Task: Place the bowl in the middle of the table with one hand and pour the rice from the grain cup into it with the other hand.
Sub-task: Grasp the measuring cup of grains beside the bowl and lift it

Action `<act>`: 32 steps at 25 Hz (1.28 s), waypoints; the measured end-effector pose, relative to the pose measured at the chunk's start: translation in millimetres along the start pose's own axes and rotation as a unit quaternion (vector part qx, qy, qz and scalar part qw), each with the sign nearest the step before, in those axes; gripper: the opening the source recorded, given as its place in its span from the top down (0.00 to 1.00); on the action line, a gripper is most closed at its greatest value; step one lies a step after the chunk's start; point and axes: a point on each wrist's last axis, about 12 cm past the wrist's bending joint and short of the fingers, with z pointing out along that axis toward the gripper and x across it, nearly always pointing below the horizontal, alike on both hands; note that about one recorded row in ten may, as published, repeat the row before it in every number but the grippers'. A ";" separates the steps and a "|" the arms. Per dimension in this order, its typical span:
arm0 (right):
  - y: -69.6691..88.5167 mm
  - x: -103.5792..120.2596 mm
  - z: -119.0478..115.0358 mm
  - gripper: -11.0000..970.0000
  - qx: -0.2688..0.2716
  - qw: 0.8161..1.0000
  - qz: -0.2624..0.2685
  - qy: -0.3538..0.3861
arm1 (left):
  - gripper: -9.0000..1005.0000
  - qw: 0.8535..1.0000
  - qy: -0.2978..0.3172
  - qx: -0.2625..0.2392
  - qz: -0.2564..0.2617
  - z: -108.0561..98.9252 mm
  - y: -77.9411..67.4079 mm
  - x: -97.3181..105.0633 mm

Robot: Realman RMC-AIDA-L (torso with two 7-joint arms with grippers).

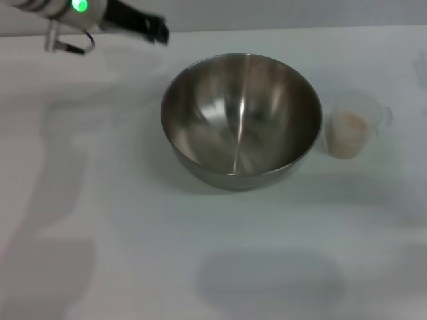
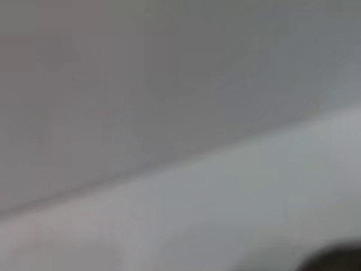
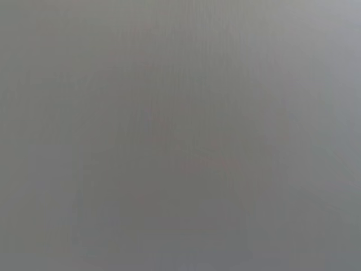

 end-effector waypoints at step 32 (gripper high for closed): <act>2.3 8.1 -39.6 0.23 0.014 0.999 0.016 0.050 | 0.67 0.806 -0.584 -0.092 -0.032 -21.6 67.5 172.5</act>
